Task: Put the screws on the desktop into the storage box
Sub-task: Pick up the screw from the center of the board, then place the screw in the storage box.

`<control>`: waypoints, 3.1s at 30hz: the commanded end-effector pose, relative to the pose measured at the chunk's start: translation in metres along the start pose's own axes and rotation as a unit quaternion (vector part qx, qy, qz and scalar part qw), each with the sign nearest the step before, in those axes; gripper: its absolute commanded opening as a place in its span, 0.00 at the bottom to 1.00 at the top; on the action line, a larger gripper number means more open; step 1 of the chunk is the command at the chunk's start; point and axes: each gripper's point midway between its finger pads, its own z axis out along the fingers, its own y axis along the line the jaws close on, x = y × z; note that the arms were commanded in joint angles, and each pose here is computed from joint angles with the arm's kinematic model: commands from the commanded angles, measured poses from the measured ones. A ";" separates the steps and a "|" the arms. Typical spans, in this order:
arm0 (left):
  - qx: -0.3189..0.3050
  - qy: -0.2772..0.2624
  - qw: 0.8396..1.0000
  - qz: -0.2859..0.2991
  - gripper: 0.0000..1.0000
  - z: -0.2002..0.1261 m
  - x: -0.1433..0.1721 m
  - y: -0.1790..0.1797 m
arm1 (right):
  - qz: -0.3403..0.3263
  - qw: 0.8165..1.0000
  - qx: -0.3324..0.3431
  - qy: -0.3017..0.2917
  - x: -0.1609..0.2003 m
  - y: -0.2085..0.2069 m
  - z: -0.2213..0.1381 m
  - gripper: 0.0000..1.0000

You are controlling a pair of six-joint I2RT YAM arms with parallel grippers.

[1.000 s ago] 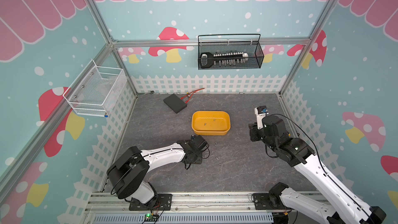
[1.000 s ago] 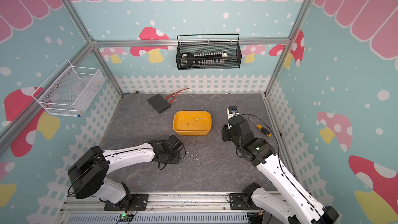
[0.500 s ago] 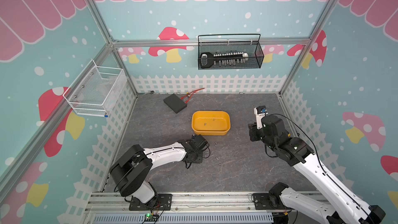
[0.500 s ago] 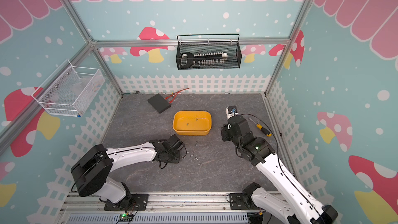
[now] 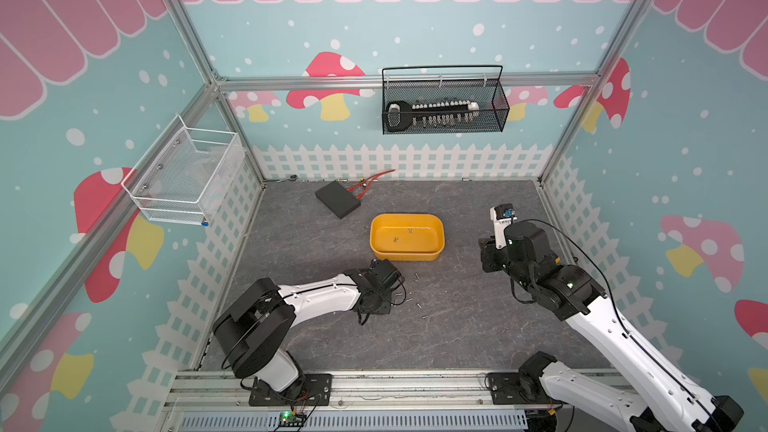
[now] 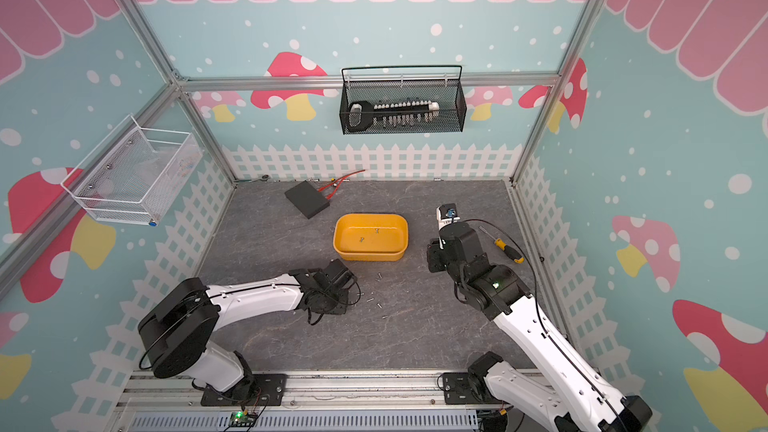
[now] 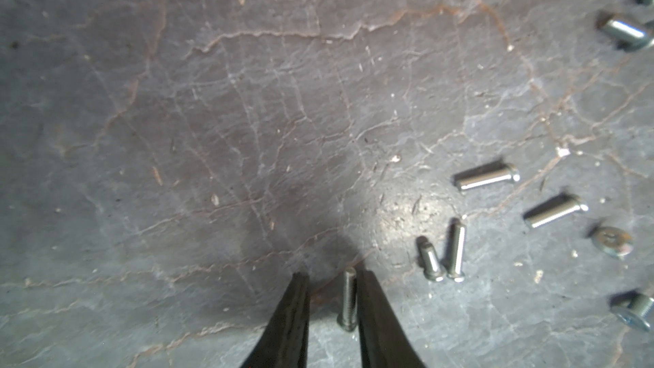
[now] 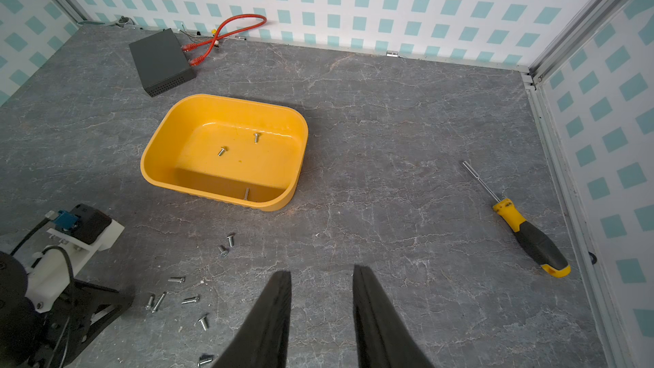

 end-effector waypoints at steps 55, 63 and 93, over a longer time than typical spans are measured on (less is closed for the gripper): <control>0.026 -0.157 0.983 0.095 0.00 -0.086 -0.233 -0.101 | -0.002 1.000 -0.005 -0.013 -0.011 0.006 0.010 0.36; 0.047 -0.117 0.987 0.097 0.00 -0.025 -0.247 -0.122 | -0.011 1.000 -0.008 -0.011 -0.012 0.010 0.017 0.36; 0.039 -0.054 0.993 0.097 0.00 0.061 -0.241 -0.123 | -0.012 1.000 -0.014 -0.006 -0.006 0.013 0.023 0.37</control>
